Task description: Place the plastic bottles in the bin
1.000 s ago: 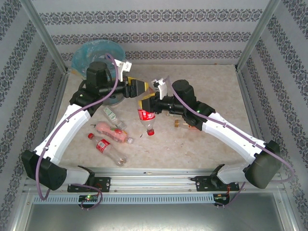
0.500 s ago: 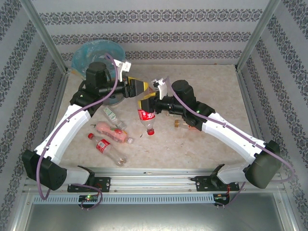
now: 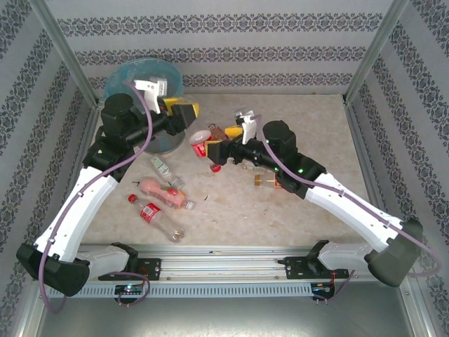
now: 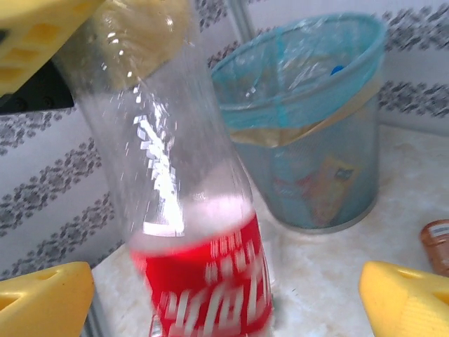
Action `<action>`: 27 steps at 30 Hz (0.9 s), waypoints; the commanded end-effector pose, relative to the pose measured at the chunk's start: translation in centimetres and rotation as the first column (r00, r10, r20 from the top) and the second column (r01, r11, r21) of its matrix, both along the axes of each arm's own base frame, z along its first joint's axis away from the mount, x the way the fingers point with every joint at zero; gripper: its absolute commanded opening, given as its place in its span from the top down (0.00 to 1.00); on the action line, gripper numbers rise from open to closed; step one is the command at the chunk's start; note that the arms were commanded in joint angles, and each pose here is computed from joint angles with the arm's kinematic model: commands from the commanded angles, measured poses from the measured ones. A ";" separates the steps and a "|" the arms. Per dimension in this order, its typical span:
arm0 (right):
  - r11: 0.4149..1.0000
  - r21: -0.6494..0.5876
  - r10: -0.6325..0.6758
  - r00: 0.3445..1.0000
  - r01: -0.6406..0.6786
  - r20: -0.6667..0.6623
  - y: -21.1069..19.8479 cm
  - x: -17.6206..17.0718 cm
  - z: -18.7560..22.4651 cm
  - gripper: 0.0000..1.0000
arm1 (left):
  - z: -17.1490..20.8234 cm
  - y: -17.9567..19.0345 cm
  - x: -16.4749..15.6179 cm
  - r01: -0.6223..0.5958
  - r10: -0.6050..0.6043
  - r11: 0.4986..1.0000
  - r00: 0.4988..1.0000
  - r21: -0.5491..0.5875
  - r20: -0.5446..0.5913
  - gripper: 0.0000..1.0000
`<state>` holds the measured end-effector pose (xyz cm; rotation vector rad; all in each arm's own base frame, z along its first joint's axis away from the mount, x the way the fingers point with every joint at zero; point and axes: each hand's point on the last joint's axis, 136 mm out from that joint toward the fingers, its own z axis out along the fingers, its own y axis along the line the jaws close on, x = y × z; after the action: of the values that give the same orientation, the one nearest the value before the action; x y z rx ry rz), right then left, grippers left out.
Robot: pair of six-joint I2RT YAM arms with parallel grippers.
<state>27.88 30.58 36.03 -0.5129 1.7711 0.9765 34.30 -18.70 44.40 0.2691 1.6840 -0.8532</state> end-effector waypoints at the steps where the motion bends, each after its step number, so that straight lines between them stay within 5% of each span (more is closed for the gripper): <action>1: 0.992 0.010 -0.123 0.988 0.123 0.092 -2.2 0.5 1.6 0.02 | 5.8 4.6 0.8 -0.252 0.247 0.968 0.951 0.003 0.184 0.77; 9: 0.975 -0.004 -0.217 0.958 0.222 0.186 -4.5 1.4 2.8 0.02 | 12.8 11.1 1.3 -0.541 0.533 0.836 0.762 -0.091 0.367 0.79; 16: 0.977 -0.013 -0.210 0.964 0.214 0.163 -4.7 1.9 2.0 0.02 | 14.2 15.5 4.8 -0.703 0.666 0.706 0.618 -0.084 0.419 0.80; 23: 0.977 -0.023 -0.208 0.971 0.212 0.117 -4.8 2.1 0.5 0.02 | 12.3 19.3 10.5 -0.795 0.715 0.607 0.541 -0.010 0.444 0.80; 27: 0.976 -0.028 -0.212 0.972 0.216 0.100 -4.8 2.5 0.1 0.02 | 8.1 21.7 15.6 -0.803 0.728 0.591 0.573 0.080 0.376 0.80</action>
<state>30.04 25.71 36.44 -0.3941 1.7127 0.7356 48.32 1.10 52.21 -0.1849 1.4008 0.0405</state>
